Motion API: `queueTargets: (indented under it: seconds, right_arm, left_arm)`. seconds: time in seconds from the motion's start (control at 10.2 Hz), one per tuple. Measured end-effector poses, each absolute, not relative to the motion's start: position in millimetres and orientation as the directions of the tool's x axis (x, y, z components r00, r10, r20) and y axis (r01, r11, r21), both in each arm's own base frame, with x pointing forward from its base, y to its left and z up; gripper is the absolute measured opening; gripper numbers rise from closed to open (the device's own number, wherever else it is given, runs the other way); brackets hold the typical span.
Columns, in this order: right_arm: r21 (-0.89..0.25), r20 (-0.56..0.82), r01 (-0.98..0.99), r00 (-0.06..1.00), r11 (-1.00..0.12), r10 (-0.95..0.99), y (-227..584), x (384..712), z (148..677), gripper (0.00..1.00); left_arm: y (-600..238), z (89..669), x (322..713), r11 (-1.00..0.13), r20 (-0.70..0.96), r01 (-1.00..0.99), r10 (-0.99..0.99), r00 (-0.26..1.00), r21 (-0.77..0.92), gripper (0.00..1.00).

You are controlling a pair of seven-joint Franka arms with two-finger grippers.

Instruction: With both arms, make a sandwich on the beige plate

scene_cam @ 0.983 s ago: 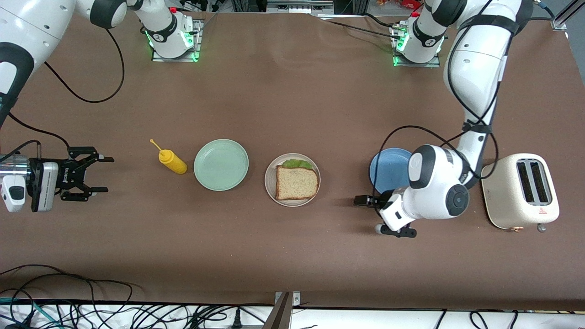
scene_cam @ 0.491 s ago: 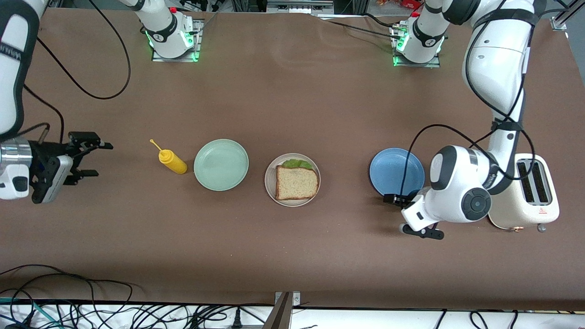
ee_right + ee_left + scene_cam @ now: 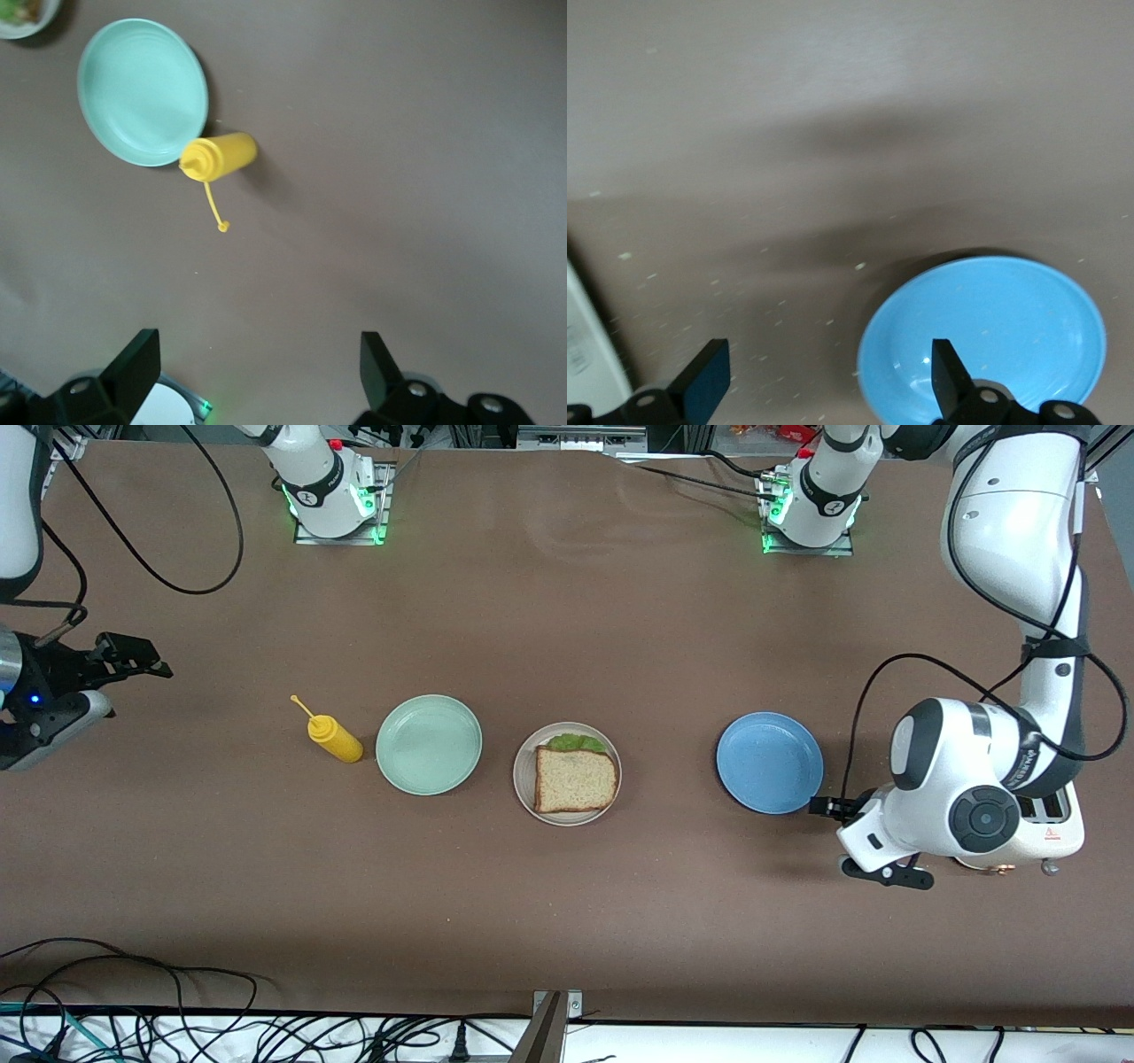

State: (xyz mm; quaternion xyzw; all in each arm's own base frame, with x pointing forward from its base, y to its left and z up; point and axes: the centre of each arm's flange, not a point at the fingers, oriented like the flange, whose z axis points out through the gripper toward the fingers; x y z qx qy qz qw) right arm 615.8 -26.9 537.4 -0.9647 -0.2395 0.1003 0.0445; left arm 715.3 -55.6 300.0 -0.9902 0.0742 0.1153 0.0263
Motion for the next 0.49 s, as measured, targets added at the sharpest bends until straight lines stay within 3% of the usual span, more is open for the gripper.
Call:
queueTargets:
  seconds: [0.49]
  right_arm:
    - [-0.029, -0.082, 0.104, 0.991, -0.994, 0.107, -27, 549, 566, 1.00]
  left_arm:
    - [-19, 366, 700, -0.993, -0.260, -0.102, -0.085, 0.962, -0.053, 1.00]
